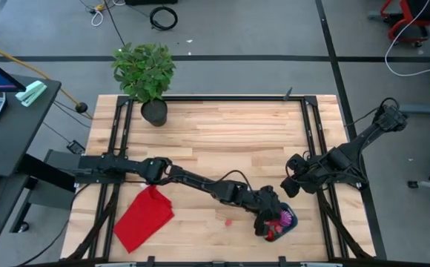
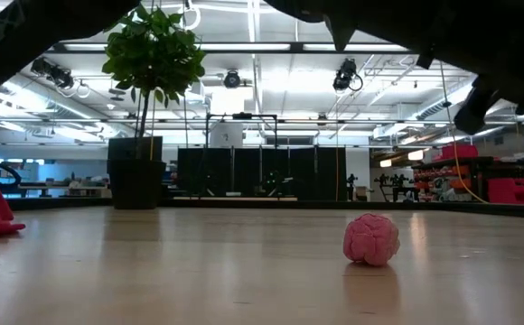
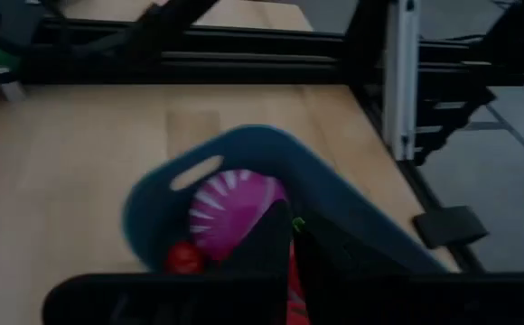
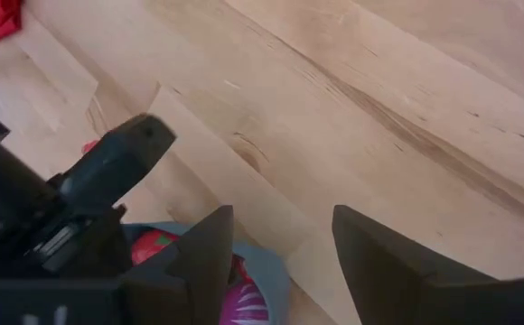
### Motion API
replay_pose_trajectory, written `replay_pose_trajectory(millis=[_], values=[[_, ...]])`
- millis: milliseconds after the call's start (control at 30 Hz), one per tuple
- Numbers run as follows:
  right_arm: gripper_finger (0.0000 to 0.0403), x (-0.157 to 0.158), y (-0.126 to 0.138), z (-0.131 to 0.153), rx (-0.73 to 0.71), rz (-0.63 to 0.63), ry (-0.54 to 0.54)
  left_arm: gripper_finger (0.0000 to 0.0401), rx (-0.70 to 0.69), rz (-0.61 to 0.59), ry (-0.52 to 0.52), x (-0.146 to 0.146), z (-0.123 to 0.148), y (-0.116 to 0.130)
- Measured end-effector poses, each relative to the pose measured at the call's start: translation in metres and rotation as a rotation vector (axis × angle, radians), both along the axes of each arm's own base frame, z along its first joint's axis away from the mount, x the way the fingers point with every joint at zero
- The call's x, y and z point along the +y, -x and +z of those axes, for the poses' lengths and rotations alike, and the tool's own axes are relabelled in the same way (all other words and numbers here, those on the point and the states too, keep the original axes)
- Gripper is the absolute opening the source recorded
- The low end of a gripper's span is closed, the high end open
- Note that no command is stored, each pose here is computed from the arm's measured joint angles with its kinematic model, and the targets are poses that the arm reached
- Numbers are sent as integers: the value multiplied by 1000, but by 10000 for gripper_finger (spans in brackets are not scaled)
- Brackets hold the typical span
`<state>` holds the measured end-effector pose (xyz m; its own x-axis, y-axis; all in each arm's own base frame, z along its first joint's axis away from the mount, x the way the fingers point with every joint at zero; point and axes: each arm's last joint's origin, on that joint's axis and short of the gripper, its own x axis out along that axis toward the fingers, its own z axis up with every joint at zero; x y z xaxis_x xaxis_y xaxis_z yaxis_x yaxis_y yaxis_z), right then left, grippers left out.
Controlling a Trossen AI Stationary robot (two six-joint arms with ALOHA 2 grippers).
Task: Pick and placing Produce into tupperware
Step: Put the cherry into the bin, then put the peach into the bin
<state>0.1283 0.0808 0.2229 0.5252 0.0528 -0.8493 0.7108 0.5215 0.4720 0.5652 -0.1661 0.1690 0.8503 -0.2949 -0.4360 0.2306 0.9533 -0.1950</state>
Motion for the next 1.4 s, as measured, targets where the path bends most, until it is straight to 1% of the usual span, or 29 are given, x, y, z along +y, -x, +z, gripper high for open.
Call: replay_pose_trajectory(millis=[200, 300, 467, 600, 700, 767, 900, 967, 1067, 1133, 1267, 1367, 1400], values=[[200, 0, 0, 0, 0, -8, -5, 34, 2, 0, -2, 1, 0, 0], [200, 0, 0, 0, 1, -9, -4, 42, 3, -9, -3, -4, 0, 1], [200, -1, -1, 0, -21, -30, 25, 66, -6, -37, -28, -12, 0, 4], [200, -2, -1, 0, -29, -47, 32, 89, 1, -39, -19, -16, -1, 5], [200, -1, -1, 1, -33, -59, 21, 105, 42, -25, -3, -14, 0, 7], [200, 0, -3, 2, -51, -57, 9, 112, 99, -9, 8, -10, 6, 11], [200, 5, -10, 8, -146, 0, -13, 118, 196, 24, 18, 1, 36, 21], [200, 8, -14, 11, -202, 35, -21, 116, 234, 22, -8, 6, 51, 28], [200, 12, -20, 16, -274, 67, -33, 108, 311, -9, -74, 14, 72, 45], [200, 16, -25, 16, -302, 88, -39, 101, 381, -10, -101, 21, 89, 59], [200, 27, -40, 12, -348, 153, -42, 85, 509, 17, -119, 39, 126, 91], [200, 39, -56, 6, -397, 204, -25, 73, 573, 63, -102, 54, 152, 113], [200, 43, -62, 3, -416, 223, -14, 70, 573, 81, -101, 58, 162, 121]])
